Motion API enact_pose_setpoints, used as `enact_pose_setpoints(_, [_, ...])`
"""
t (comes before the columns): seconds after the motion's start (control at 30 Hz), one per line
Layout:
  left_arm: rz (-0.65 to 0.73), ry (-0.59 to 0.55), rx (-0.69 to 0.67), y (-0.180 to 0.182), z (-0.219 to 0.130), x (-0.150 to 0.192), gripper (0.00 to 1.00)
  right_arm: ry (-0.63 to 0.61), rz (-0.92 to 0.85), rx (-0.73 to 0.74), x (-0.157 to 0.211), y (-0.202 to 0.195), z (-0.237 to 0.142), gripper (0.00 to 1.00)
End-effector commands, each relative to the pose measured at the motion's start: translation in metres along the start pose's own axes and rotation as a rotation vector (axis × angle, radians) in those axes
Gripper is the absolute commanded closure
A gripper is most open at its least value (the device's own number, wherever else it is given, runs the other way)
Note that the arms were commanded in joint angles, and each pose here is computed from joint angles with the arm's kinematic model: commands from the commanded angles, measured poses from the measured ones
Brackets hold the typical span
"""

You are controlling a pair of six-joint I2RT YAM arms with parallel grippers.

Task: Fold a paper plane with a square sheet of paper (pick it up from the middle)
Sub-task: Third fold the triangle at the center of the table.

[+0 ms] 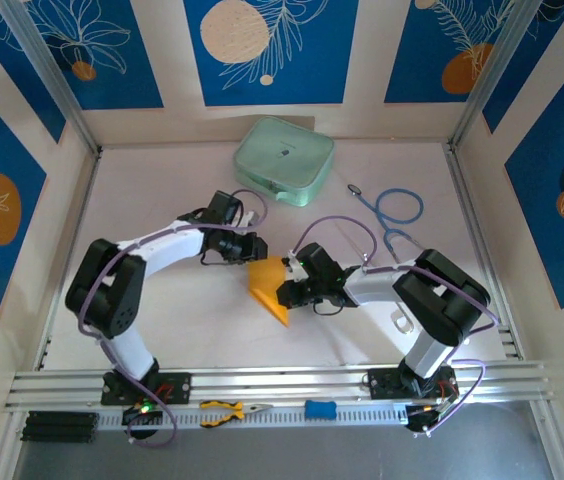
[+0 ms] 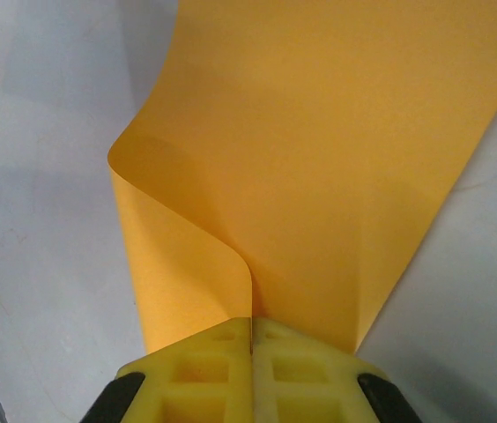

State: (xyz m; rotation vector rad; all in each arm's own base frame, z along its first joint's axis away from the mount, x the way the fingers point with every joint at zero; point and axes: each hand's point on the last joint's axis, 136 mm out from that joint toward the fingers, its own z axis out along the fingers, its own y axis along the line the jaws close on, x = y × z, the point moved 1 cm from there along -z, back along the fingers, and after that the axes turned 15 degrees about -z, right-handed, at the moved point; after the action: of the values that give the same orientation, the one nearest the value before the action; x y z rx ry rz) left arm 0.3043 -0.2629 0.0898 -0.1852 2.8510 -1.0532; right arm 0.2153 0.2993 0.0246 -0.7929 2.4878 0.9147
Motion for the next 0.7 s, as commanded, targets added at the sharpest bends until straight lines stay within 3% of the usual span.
enact_pose_setpoints(0.0, [-0.016,0.001,-0.03,0.01,-0.006,0.014,0.75,0.025,0.023,-0.011,0.008,0.0,0.004,1.0])
enact_pose_setpoints(0.27, [-0.045,0.062,-0.016,0.012,0.022,0.004,0.83,0.025,0.022,-0.018,0.009,0.002,0.003,1.0])
enact_pose_setpoints(0.67, [-0.097,0.123,-0.075,0.044,0.056,0.01,0.88,0.009,-0.005,-0.035,-0.004,0.007,0.001,1.0])
